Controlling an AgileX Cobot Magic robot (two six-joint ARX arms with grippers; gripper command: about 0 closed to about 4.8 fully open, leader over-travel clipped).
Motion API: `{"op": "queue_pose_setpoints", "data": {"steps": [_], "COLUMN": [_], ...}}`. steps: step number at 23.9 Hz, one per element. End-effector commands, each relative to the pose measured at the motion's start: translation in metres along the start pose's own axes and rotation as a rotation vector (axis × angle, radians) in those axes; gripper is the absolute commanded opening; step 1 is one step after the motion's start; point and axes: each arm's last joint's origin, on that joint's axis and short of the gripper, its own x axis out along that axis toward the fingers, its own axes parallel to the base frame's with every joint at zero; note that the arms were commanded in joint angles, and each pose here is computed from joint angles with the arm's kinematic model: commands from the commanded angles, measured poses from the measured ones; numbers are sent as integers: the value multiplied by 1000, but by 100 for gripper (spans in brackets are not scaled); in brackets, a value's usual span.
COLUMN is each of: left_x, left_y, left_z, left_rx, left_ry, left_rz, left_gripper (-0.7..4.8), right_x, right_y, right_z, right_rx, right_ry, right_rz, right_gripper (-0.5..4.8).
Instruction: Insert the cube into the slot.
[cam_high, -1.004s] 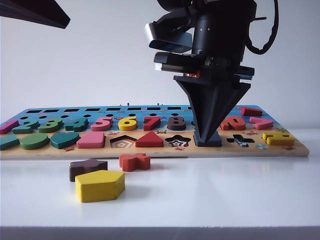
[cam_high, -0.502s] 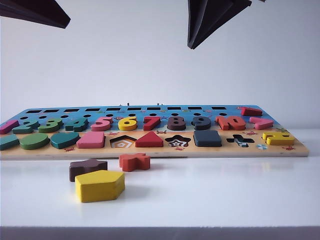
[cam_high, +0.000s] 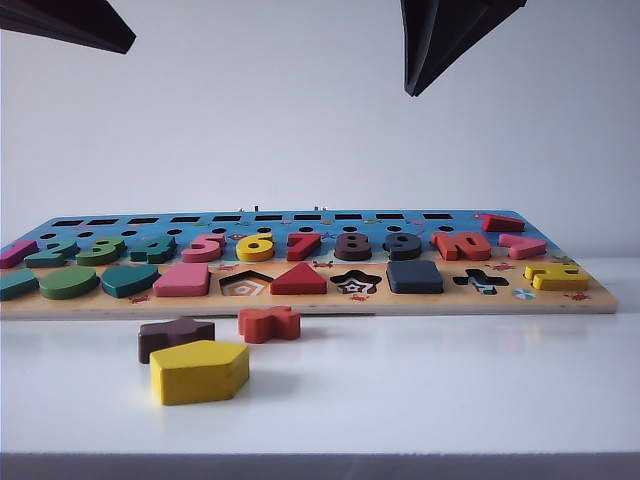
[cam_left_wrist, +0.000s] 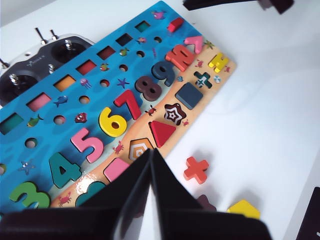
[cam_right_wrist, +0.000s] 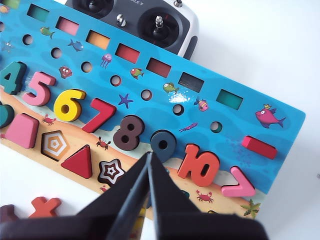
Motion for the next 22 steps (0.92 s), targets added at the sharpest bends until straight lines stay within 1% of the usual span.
{"op": "queue_pose_setpoints", "data": {"steps": [1,5,7,10,14,18,22], "left_x": [-1,-1,-1,-1,-1,-1,-1], "left_y": [1,1,1,0,0,-1,-1], "left_z": [4,4,4,5,4,2,1], "left_rx": [9,8,-17,-24,-26,-34,-57], "left_ry": [-34,-33,-35,-39,-35,-16,-6], "left_rz": [13,12,-3,-30,-46,-58,-57], "left_gripper": [17,17,17,17,17,17,17], "right_x": [-9,-13,-10,-4,7,16,20], "right_y": [-5,-10,-13,-16,-23,-33,-38], "right_z": [-5,-20,-38,-57,-80,-100,-116], "right_rx": [27,69,93,131,225,314,352], "right_ry": [-45,-77,-72,-50,-51,-83,-144], "right_rz": [-22,-11,-12,-17,-31,-27,-22], "right_gripper": [-9,-9,-9,-9,-9,-9,-9]}}
